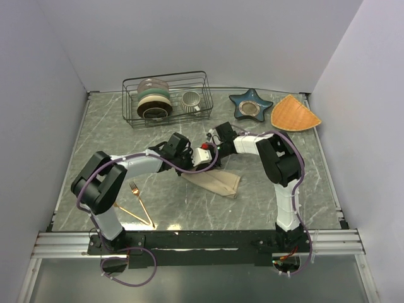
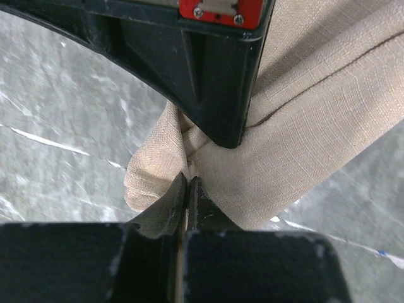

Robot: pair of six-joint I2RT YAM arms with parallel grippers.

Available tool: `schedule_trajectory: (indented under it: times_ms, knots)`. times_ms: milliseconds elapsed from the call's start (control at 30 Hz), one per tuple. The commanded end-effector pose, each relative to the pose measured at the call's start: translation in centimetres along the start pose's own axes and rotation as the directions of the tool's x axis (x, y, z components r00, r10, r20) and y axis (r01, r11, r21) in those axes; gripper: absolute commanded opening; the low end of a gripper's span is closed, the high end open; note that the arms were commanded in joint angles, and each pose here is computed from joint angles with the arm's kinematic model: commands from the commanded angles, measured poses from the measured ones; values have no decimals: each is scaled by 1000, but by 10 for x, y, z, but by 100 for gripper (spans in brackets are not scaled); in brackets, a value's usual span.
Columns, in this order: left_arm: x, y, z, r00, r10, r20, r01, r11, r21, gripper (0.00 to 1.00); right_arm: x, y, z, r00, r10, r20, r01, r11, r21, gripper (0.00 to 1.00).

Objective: Fold the napkin into a case and place the utensils inside
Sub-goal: Stuff the top corner of the smaller-rectangle-folded napkin into the folded napkin.

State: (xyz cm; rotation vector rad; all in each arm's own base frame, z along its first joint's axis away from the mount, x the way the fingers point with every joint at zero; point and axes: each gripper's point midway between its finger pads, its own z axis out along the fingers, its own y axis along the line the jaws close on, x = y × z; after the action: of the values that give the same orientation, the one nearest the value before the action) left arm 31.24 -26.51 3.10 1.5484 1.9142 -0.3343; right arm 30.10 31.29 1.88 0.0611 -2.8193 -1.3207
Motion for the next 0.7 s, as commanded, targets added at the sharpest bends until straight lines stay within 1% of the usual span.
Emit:
schedule_trajectory:
  times_ms: [0,167,233,267,367,433,667]
  knots:
    - [20,-29,-14,999,-8,-51,13,996,86,1,31,-3,16,999,15,-50,-14,1000,25,0]
    - [28,-33,-13,997,-21,-71,28,995,92,1,21,11,7,998,-41,-37,41,999,4,0]
    - [29,-34,-11,997,-30,-73,37,995,97,1,17,14,1,998,-54,-29,55,999,3,9]
    - [30,-35,-10,997,-33,-74,41,994,105,1,18,13,-1,997,-66,-32,66,998,9,17]
    - [28,-35,-7,996,-43,-75,52,992,117,1,23,12,-6,997,-71,-41,72,997,21,31]
    - [25,-34,-6,997,-41,-68,49,992,114,1,27,11,-8,996,-72,-46,73,997,24,35]
    - [24,-31,-4,996,-53,-66,61,991,116,1,38,7,-4,995,-66,-71,68,997,29,36]
